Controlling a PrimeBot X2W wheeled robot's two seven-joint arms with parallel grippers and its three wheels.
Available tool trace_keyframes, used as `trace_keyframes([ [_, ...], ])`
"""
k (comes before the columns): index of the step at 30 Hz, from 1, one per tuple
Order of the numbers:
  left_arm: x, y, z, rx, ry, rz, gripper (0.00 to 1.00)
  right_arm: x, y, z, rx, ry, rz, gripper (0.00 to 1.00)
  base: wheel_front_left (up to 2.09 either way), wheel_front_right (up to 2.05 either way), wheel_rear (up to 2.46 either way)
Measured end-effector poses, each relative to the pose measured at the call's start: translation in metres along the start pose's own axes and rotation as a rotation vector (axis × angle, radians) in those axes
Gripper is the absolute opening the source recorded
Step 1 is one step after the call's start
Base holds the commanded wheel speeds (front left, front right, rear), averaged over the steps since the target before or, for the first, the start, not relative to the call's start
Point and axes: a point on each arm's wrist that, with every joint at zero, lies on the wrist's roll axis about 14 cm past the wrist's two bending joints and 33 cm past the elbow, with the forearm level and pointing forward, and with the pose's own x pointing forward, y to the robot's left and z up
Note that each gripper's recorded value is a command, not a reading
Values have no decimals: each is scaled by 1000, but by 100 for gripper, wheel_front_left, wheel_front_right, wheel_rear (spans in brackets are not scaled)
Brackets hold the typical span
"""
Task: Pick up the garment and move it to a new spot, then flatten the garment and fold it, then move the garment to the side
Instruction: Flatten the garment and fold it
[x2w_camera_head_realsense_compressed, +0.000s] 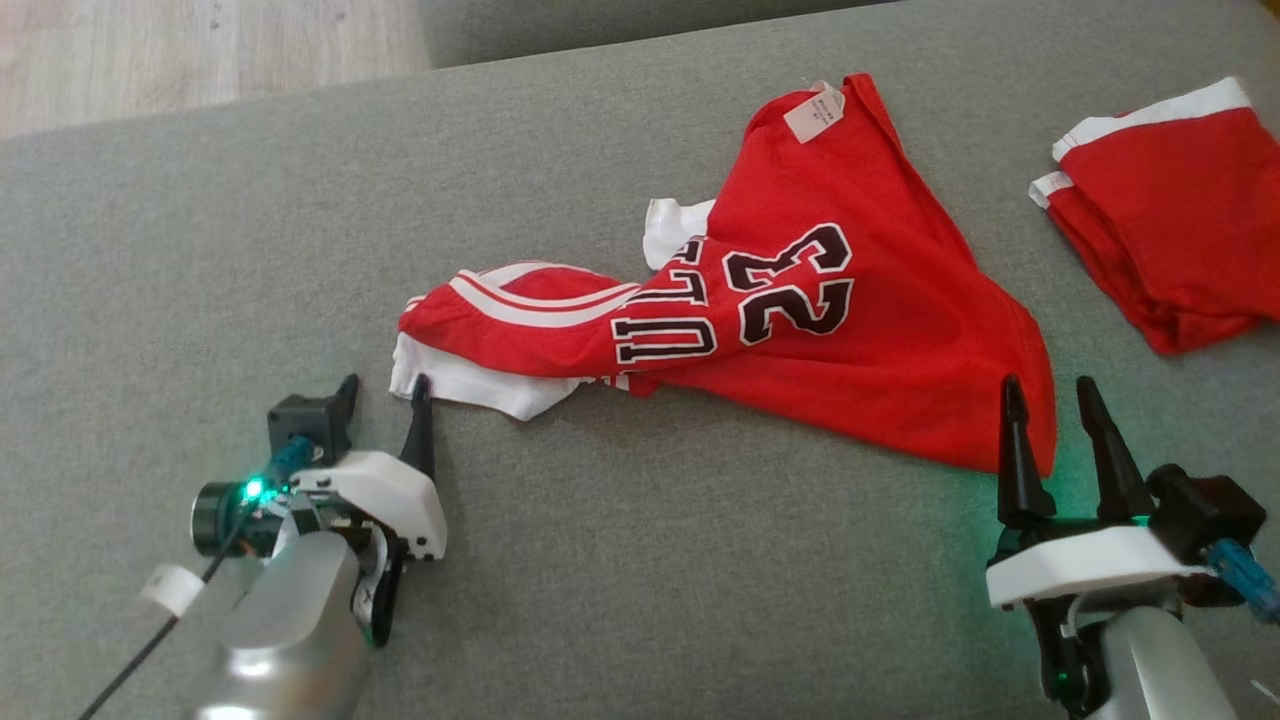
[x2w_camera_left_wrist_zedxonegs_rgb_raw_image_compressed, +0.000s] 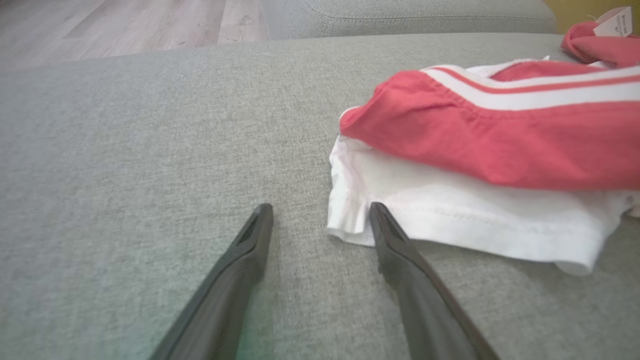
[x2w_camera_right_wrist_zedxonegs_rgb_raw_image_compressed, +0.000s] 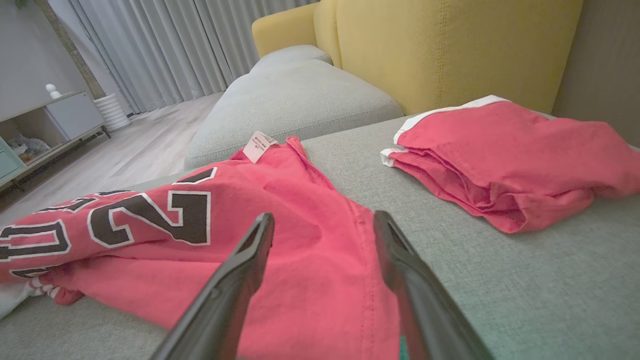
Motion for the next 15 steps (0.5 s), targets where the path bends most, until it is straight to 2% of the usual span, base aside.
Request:
trace_keyframes([
  [5, 3, 2, 0, 6, 8, -4, 100, -2, -1, -3, 8, 10, -5, 100, 0, 0, 0],
  [6, 3, 2, 0, 8, 12, -8, 95, -3, -1, -4, 8, 13, -6, 100, 0, 0, 0],
  [7, 4, 0, 0, 12, 16, -16, 45, -3, -2, -4, 8, 13, -6, 100, 0, 0, 0],
  [8, 4, -1, -1, 16, 21, -28, 10, -3, -2, -4, 8, 12, -7, 100, 0, 0, 0],
  [9, 4, -2, -1, 21, 23, -37, 0, -3, -2, -4, 8, 12, -8, 100, 0, 0, 0],
  [15, -2, -9, 5, 10, -7, -60, 0, -9, -7, -6, 11, 18, -24, 100, 0, 0, 0],
])
